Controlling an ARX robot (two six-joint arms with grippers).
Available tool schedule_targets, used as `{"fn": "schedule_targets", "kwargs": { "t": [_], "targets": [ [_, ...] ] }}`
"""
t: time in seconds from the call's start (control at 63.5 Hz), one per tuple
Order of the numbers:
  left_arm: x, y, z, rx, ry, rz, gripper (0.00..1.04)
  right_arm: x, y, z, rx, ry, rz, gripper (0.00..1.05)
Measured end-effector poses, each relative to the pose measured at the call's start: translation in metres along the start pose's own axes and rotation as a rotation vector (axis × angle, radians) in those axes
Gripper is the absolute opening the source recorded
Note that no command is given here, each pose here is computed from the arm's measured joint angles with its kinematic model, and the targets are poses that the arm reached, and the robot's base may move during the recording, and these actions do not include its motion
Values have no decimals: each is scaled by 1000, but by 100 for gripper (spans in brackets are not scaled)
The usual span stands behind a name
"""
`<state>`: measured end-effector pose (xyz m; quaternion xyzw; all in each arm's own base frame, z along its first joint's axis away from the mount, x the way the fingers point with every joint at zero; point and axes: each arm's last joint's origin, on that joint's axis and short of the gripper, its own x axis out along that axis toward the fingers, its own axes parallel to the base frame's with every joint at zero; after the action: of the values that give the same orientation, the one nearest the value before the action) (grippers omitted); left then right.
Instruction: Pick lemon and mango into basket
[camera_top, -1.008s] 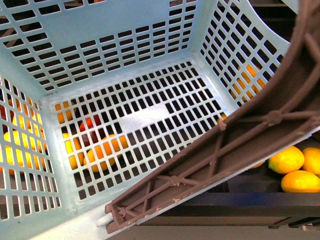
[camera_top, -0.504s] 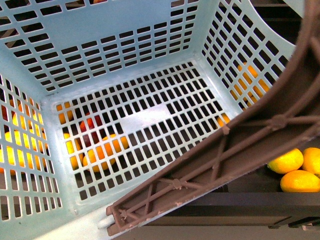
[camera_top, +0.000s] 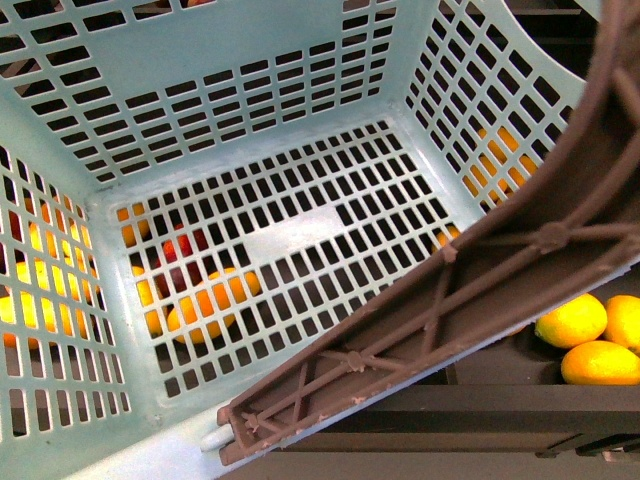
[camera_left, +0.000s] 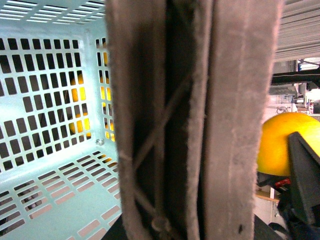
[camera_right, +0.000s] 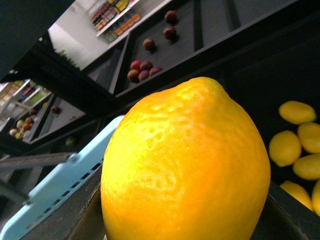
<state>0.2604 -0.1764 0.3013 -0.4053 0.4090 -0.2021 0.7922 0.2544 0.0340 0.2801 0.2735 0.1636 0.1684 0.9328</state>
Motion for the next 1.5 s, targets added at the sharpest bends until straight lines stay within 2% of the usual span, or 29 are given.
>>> {"fn": "schedule_targets", "kwargs": {
  "t": [0.157,0.504,0.551,0.583,0.724,0.913,0.96,0.992,1.039,1.134,1.275,1.496],
  "targets": [
    [0,0,0,0,0,0,15,29,22,-35,34,84,41,64],
    [0,0,0,0,0,0,15,49,36,-68,10,181,26,64],
    [0,0,0,0,0,0,15,49,36,-69,2,180,15,72],
    [0,0,0,0,0,0,15,49,36,-69,-9,172,6,79],
    [0,0,0,0,0,0,15,43,30,-55,-6,84,-42,97],
    [0,0,0,4,-4,4,15,3,15,-9,-21,-169,-187,96],
    [0,0,0,3,-6,5,15,-6,11,-8,-137,-314,-248,86],
    [0,0,0,2,-4,4,15,-11,8,-11,-210,-354,-261,81],
    [0,0,0,3,1,1,15,-16,3,-18,-318,-372,-279,74],
    [0,0,0,-1,6,-2,15,-25,-10,-35,-442,-354,-315,60],
    [0,0,0,1,-3,3,15,-40,-25,-56,-519,-330,-332,38],
    [0,0,0,1,2,1,15,-58,-38,-76,-542,-325,-343,4]
  ]
}}
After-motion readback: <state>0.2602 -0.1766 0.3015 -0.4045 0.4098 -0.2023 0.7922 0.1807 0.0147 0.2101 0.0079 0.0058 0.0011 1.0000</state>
